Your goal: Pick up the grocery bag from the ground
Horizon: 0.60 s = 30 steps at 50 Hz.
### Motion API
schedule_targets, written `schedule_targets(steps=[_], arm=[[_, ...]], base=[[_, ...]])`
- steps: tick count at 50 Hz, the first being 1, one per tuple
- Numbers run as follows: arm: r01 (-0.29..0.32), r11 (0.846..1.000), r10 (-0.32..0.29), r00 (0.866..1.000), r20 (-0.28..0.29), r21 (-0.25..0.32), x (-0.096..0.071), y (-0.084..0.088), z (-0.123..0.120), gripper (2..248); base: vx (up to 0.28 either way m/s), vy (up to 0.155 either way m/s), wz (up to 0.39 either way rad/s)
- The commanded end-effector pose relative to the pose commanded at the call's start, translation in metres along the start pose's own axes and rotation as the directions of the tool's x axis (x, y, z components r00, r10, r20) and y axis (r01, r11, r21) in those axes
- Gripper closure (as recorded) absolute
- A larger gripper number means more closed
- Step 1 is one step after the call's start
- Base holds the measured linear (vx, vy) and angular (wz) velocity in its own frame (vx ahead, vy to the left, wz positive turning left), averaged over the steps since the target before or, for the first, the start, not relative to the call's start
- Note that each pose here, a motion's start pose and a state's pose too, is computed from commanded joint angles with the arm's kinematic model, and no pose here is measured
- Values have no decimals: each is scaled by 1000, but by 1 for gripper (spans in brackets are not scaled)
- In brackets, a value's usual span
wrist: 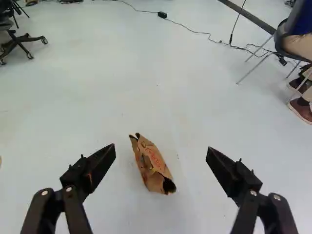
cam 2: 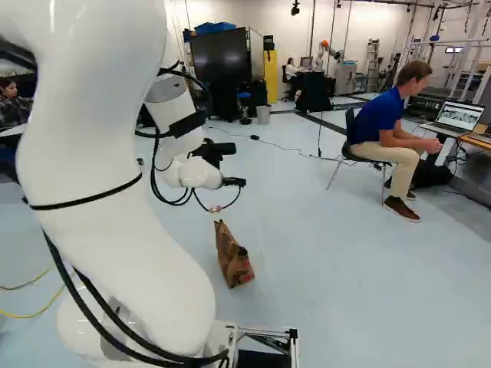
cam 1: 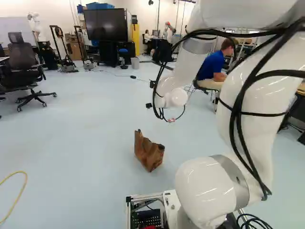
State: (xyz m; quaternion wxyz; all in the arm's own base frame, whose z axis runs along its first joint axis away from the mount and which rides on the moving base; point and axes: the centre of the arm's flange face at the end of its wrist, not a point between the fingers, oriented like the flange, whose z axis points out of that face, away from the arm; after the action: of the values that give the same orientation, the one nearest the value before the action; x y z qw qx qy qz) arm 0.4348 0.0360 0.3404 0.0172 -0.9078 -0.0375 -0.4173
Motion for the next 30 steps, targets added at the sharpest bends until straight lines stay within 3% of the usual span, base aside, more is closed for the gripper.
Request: schedule_targets(steps=[30], arm=[[36,999,-41,991,127,41,8,-29,127,3]], base=[[0,0,0]])
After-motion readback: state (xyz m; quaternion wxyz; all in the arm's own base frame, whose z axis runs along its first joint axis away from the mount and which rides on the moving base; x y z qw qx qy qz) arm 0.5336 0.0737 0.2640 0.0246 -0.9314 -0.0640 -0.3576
